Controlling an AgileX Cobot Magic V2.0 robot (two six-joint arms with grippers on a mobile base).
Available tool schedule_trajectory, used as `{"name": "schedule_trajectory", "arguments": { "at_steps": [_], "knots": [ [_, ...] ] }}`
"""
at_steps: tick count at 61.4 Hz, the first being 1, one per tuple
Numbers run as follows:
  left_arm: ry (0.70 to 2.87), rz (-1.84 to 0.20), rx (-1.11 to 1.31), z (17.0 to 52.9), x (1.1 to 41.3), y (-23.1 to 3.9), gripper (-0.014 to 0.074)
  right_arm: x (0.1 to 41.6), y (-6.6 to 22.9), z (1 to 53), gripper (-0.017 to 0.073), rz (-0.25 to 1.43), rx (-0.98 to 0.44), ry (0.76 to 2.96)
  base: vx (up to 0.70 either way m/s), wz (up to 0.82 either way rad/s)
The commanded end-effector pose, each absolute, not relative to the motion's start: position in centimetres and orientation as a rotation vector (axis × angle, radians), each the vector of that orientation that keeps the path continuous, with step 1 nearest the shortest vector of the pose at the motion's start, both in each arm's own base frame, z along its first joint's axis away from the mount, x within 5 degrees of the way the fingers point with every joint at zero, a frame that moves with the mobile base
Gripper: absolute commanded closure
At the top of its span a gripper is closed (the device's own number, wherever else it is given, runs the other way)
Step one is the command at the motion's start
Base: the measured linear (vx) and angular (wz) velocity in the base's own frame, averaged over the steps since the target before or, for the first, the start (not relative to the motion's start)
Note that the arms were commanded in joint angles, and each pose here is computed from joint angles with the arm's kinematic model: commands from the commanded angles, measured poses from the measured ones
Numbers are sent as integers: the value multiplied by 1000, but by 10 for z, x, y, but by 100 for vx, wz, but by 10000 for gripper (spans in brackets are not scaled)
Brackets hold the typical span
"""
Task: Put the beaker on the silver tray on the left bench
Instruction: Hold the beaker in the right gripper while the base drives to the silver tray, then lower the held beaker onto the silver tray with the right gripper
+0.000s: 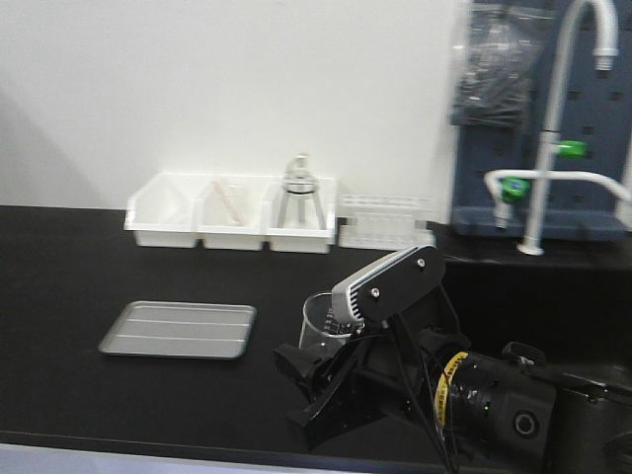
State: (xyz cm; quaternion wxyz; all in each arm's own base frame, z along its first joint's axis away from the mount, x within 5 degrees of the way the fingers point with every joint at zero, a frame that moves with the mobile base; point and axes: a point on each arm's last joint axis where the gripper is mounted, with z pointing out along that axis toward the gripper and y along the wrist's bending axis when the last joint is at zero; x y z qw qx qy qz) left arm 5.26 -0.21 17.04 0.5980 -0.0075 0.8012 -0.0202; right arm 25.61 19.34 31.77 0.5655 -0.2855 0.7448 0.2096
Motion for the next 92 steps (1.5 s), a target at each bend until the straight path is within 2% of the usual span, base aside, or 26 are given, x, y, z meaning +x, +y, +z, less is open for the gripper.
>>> {"name": "schedule_trajectory", "arguments": {
  "at_steps": [1, 29, 92],
  "knots": [
    [1793, -50, -20, 171, 54, -2, 592, 250, 193, 343, 571, 545, -661, 1652, 21, 62],
    [1793, -50, -20, 171, 54, -2, 592, 251, 193, 343, 571, 544, -660, 1653, 22, 37],
    [1793, -50, -20, 171, 54, -2, 592, 250, 193, 343, 571, 545, -660, 1652, 16, -1]
  ]
}}
